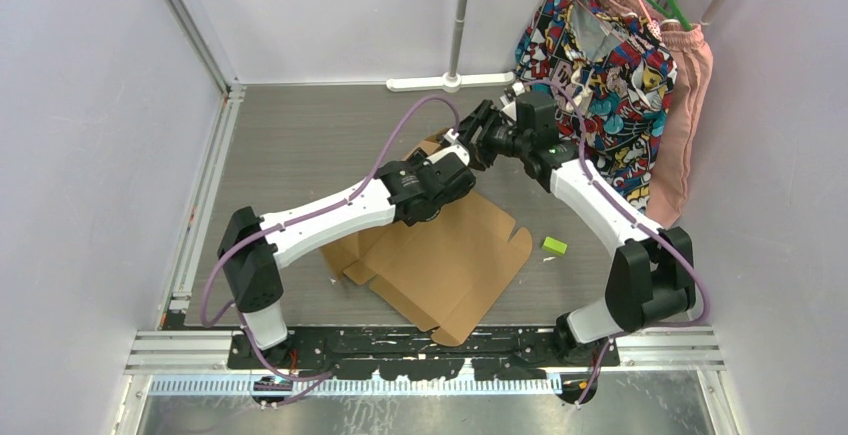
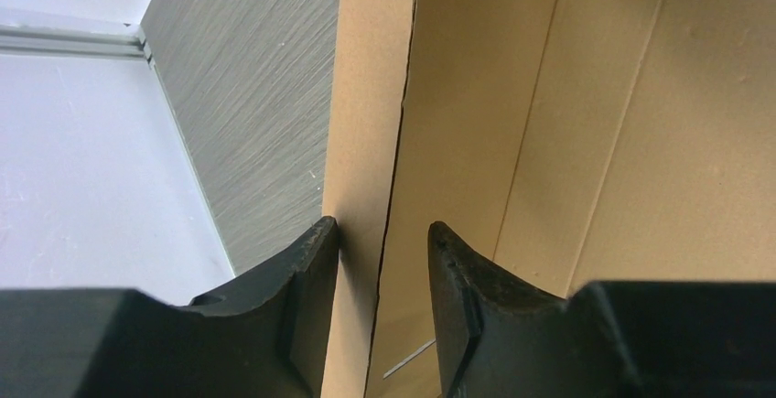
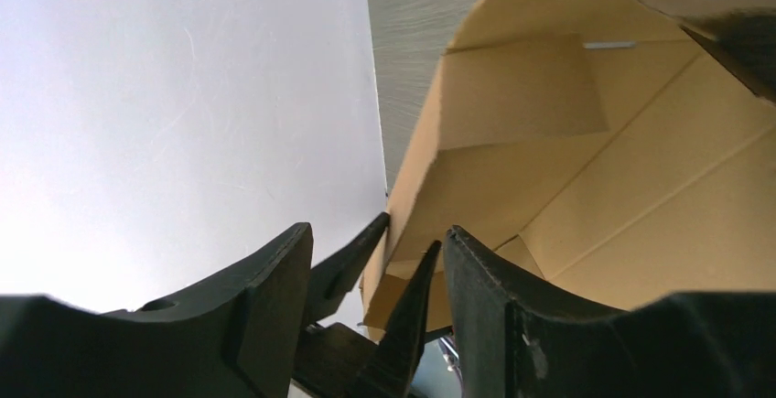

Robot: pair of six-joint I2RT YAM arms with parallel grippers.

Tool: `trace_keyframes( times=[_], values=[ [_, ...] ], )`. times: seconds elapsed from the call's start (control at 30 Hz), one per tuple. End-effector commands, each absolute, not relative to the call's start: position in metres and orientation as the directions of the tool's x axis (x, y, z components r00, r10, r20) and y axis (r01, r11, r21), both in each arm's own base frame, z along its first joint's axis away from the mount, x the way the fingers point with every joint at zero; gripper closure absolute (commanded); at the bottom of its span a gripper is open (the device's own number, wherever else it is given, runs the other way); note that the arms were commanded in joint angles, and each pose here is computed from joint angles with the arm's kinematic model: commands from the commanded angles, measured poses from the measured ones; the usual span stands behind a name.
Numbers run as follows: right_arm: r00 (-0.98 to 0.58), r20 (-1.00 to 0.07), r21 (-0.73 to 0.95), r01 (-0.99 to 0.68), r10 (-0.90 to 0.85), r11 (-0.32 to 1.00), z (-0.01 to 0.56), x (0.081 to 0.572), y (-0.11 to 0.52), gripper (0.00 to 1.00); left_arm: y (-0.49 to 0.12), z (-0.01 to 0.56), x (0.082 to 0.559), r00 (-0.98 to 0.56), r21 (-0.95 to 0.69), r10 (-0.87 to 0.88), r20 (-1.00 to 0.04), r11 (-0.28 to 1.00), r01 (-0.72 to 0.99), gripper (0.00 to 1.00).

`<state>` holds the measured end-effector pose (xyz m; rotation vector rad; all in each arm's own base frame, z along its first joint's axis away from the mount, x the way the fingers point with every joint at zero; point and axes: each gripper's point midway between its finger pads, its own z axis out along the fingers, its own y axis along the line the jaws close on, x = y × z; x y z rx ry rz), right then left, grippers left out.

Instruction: Fold the paper box

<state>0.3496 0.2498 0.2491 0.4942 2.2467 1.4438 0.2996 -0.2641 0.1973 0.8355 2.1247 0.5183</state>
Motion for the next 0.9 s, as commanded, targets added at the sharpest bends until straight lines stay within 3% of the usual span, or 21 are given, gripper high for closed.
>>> trace_keyframes(
  times=[0.0, 0.3, 0.5, 0.73, 0.87],
  values=[
    [-0.839, -0.192, 0.926, 0.017, 0.510, 0.376, 0.269, 0.361, 0.266, 0.40, -0.267, 0.212, 0.300, -0.469, 0.545, 0.657, -0.590, 0.753, 0.369, 0.59],
    [-0.868, -0.171, 0.915, 0.036, 0.466, 0.402, 0.245, 0.354, 0.286, 0.46, -0.269, 0.215, 0.301, -0.464, 0.537, 0.652, -0.600, 0.758, 0.370, 0.59],
    [-0.883, -0.170, 0.915, 0.024, 0.438, 0.404, 0.241, 0.346, 0.300, 0.59, -0.269, 0.216, 0.301, -0.464, 0.535, 0.651, -0.601, 0.759, 0.372, 0.59],
    [-0.903, -0.174, 0.906, 0.009, 0.392, 0.424, 0.231, 0.329, 0.313, 0.64, -0.271, 0.217, 0.300, -0.463, 0.523, 0.642, -0.611, 0.766, 0.373, 0.59],
    [-0.912, -0.168, 0.895, 0.018, 0.375, 0.446, 0.215, 0.320, 0.315, 0.78, -0.272, 0.217, 0.300, -0.465, 0.513, 0.635, -0.617, 0.773, 0.373, 0.59]
  ],
)
